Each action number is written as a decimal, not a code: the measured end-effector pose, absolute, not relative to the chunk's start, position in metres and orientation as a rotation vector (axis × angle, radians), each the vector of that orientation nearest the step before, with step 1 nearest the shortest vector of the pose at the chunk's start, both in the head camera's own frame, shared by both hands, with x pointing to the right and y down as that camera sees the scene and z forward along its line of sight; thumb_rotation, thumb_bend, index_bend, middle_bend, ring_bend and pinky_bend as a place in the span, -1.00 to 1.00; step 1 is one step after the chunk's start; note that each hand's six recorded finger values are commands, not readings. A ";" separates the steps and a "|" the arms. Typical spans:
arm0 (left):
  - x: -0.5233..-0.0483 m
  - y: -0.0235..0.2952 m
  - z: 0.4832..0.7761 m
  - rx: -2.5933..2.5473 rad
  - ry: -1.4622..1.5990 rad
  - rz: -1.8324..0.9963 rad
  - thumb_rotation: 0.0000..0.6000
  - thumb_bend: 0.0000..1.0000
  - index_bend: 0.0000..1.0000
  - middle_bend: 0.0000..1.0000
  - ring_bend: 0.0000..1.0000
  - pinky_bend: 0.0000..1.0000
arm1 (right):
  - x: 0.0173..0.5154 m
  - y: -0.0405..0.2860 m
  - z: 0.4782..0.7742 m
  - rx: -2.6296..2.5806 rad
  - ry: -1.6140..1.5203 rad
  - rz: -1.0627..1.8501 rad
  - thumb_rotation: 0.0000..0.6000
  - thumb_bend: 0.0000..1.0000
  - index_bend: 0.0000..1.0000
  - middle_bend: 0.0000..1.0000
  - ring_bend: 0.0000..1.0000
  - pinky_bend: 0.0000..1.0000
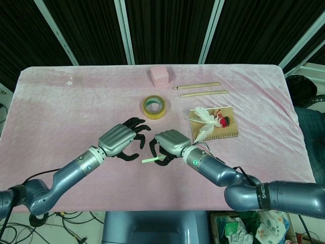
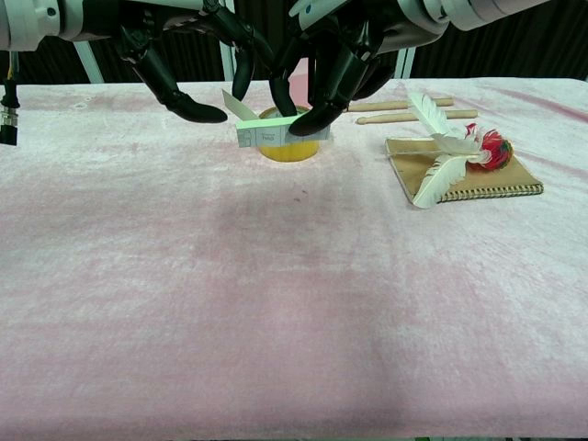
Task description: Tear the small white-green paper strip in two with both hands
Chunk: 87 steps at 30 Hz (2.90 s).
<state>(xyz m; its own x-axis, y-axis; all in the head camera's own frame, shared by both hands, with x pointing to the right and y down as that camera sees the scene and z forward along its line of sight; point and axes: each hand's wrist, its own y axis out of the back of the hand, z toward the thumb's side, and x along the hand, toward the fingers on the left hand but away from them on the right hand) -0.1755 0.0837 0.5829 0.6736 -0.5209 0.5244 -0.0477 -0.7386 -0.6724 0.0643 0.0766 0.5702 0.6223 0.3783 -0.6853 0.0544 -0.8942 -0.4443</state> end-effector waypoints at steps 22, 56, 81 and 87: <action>-0.176 0.081 0.585 -2.252 0.440 -0.977 1.00 -0.33 0.07 -0.68 -1.00 -1.00 | 0.063 0.077 0.571 -2.465 -0.333 1.171 1.00 0.11 0.42 0.94 1.00 0.90; -0.165 0.083 0.592 -2.265 0.427 -0.987 1.00 0.13 0.37 -0.54 -1.00 -1.00 | 0.066 0.081 0.573 -2.480 -0.312 1.184 1.00 0.11 0.42 0.95 1.00 0.90; -0.240 0.080 0.616 -2.232 0.484 -1.202 1.00 0.21 0.39 -0.55 -1.00 -1.00 | 0.133 0.068 0.590 -2.383 -0.400 1.337 1.00 0.13 0.57 0.96 1.00 0.90; -0.263 0.090 0.637 -2.270 0.547 -1.263 1.00 0.19 0.36 -0.60 -1.00 -1.00 | 0.153 0.070 0.616 -2.323 -0.471 1.382 1.00 0.11 0.56 0.96 1.00 0.89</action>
